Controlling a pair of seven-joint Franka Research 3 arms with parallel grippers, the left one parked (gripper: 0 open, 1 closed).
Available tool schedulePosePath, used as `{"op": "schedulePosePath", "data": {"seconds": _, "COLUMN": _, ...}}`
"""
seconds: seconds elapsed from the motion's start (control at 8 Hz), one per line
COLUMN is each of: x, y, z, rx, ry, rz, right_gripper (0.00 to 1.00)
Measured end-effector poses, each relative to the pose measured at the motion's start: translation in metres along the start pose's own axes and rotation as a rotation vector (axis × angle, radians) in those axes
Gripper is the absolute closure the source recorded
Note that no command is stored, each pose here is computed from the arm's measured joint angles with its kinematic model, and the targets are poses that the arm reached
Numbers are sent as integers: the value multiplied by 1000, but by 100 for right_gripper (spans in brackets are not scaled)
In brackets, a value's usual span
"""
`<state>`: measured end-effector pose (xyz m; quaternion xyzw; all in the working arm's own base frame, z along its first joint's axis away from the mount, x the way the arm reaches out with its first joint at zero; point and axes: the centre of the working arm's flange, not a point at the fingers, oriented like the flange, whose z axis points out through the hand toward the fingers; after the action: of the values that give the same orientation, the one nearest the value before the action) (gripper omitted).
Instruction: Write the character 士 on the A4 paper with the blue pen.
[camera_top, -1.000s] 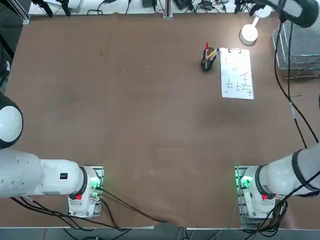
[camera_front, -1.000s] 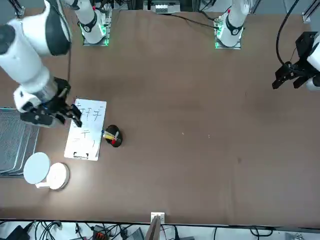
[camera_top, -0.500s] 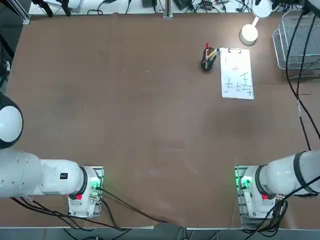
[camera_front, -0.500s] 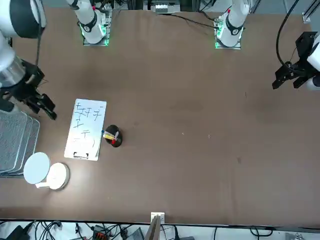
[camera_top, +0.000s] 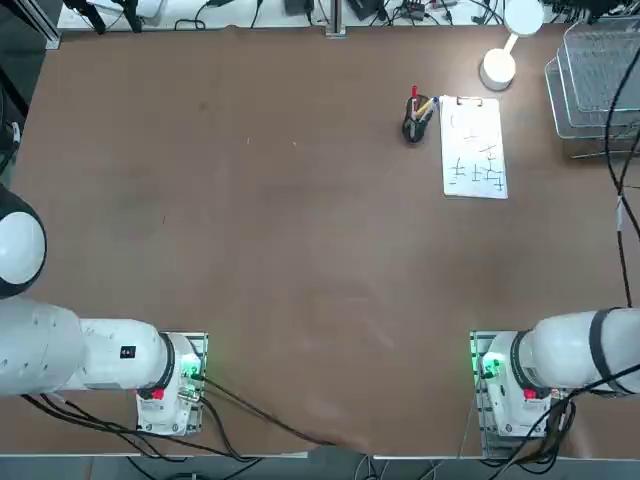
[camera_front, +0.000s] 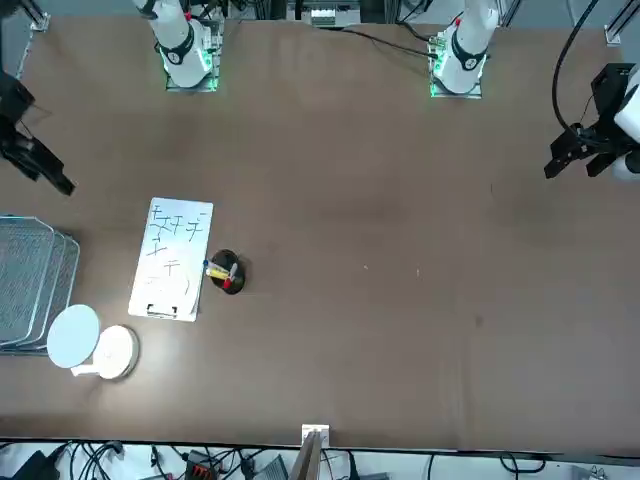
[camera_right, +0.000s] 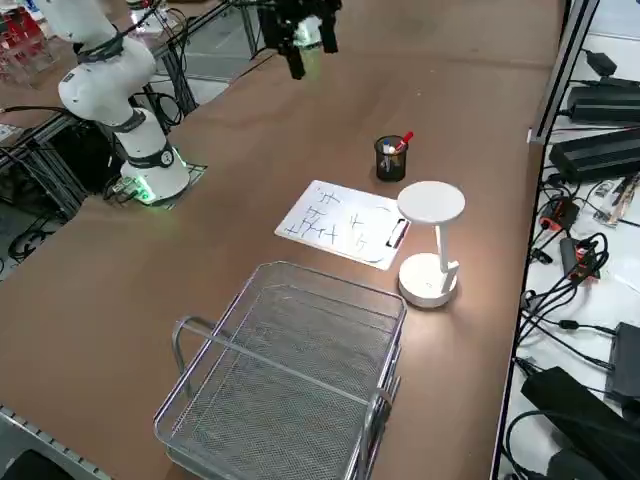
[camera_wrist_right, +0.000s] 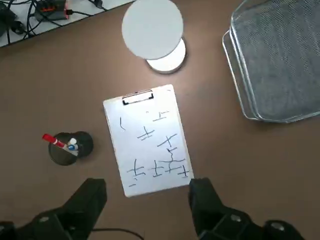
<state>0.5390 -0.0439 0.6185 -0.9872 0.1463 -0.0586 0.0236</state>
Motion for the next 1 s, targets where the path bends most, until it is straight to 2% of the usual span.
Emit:
{"op": "schedulePosePath", "data": {"seconds": 0.5, "x": -24, "y": 11, "z": -7, "rx": -9, "ry": -119, "rz": -115, "right_gripper": 0}}
{"op": "schedulePosePath", "data": {"seconds": 1.0, "x": -34, "y": 0, "z": -11, "rx": -8, "ry": -146, "rz": -201, "right_gripper": 0}}
